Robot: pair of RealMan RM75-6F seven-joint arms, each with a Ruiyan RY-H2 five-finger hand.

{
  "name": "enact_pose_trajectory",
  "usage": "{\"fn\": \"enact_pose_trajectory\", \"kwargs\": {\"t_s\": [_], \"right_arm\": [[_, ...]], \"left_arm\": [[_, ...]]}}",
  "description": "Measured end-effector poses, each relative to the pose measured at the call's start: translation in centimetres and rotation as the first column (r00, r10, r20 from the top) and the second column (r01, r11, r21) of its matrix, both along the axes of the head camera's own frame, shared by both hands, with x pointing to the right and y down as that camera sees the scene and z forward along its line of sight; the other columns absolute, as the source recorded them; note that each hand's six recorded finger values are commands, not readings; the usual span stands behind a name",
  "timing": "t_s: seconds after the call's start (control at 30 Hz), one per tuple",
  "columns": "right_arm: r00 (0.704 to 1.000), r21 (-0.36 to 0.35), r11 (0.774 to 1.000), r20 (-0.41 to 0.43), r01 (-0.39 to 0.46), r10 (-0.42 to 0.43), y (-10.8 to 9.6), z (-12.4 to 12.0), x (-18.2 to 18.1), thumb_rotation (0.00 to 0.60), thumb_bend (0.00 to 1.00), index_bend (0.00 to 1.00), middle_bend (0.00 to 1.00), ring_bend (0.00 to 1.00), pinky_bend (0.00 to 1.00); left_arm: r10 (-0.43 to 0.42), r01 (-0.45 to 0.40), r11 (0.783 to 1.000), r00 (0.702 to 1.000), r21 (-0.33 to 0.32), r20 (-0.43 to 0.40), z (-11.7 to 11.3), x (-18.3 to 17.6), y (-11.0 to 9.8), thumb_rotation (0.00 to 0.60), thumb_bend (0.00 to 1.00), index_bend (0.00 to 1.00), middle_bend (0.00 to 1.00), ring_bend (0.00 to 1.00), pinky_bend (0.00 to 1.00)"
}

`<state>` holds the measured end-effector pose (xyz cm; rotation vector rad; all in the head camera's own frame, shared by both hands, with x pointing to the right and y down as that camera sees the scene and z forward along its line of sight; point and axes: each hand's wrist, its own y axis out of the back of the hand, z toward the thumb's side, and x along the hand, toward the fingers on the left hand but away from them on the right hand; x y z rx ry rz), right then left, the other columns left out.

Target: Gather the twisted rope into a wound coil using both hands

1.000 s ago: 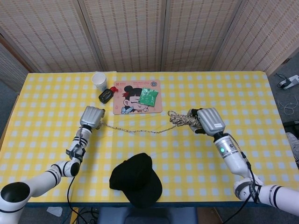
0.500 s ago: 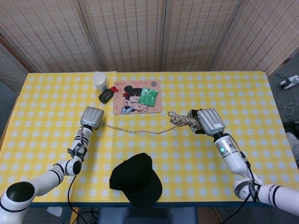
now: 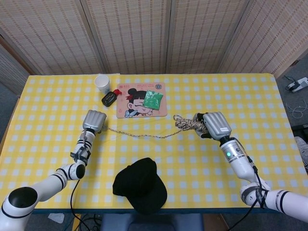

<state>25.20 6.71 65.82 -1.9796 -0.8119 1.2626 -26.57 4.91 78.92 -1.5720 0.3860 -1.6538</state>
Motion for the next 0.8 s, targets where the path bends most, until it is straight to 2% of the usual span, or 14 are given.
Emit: {"fn": "enact_pose_trajectory", "kwargs": {"t_s": [0.3,0.8], "right_arm": [[1.0,-0.003,1.0,0.002,-0.004,0.004,0.01,0.17,0.07,0.6,0.63,0.82,0.68,0.52,0.61],[1.0,-0.01,1.0,0.001,-0.012,0.012,0.1,0.47,0.34,0.6,0.63,0.82,0.68,0.52,0.61]], "left_arm": [[0.002,-0.002,1.0,1.0,-0.006,0.02,0.14,0.16,-0.03,0.6,0.33,0.65,1.0,1.0,1.0],[-0.007,0.008,1.0,0.999,-0.016,0.049,0.38,0.55,0.1,0.6,0.33,0.7,1.0,1.0,1.0]]}}
